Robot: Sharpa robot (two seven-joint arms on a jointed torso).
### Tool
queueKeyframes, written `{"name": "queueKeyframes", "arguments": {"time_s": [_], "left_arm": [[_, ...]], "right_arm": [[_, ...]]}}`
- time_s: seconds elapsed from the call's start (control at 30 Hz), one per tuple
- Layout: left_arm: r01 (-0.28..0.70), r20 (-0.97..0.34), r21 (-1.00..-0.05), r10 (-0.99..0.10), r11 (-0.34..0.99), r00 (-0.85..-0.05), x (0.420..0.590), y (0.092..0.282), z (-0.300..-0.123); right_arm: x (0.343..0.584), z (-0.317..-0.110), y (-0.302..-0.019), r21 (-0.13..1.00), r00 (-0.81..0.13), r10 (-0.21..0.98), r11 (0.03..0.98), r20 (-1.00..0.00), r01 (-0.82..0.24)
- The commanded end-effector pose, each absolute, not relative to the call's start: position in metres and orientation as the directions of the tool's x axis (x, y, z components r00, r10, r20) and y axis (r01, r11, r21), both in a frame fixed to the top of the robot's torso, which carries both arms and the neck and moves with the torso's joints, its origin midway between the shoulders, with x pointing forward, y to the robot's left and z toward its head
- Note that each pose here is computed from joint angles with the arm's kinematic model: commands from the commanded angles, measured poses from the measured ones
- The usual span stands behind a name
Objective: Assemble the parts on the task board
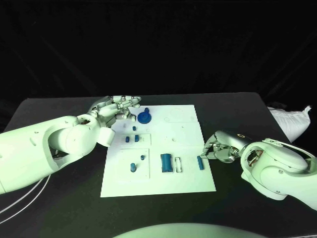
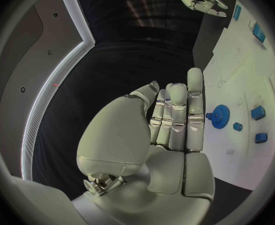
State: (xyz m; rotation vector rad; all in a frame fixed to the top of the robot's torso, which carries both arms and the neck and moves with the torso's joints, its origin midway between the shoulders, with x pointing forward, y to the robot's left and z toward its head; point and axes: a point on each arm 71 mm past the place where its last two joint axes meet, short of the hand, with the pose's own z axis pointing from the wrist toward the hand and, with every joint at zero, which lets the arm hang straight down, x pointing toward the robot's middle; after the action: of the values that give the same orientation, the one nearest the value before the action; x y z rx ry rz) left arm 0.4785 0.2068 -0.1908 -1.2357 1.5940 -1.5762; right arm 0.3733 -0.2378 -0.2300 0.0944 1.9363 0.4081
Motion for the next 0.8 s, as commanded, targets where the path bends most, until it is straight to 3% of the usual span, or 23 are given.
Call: {"name": "queueKeyframes", "arguments": {"time_s": [0.03,0.8], "left_arm": [[-0.207,0.209,-0.970,-0.879,-0.130,-0.428,0.478,0.205,-0.190],[-0.207,0.207,-0.970,-0.881,-0.128,-0.425,0.478,0.206,-0.190]], "right_arm": [[0.373,-0.235,-0.240,0.260,-0.405,0.200,0.961,-0.892,-0.099],[0.369,-0.251,-0.222,0.237,-0.462,0.149,0.962,-0.874,-0.138]]}}
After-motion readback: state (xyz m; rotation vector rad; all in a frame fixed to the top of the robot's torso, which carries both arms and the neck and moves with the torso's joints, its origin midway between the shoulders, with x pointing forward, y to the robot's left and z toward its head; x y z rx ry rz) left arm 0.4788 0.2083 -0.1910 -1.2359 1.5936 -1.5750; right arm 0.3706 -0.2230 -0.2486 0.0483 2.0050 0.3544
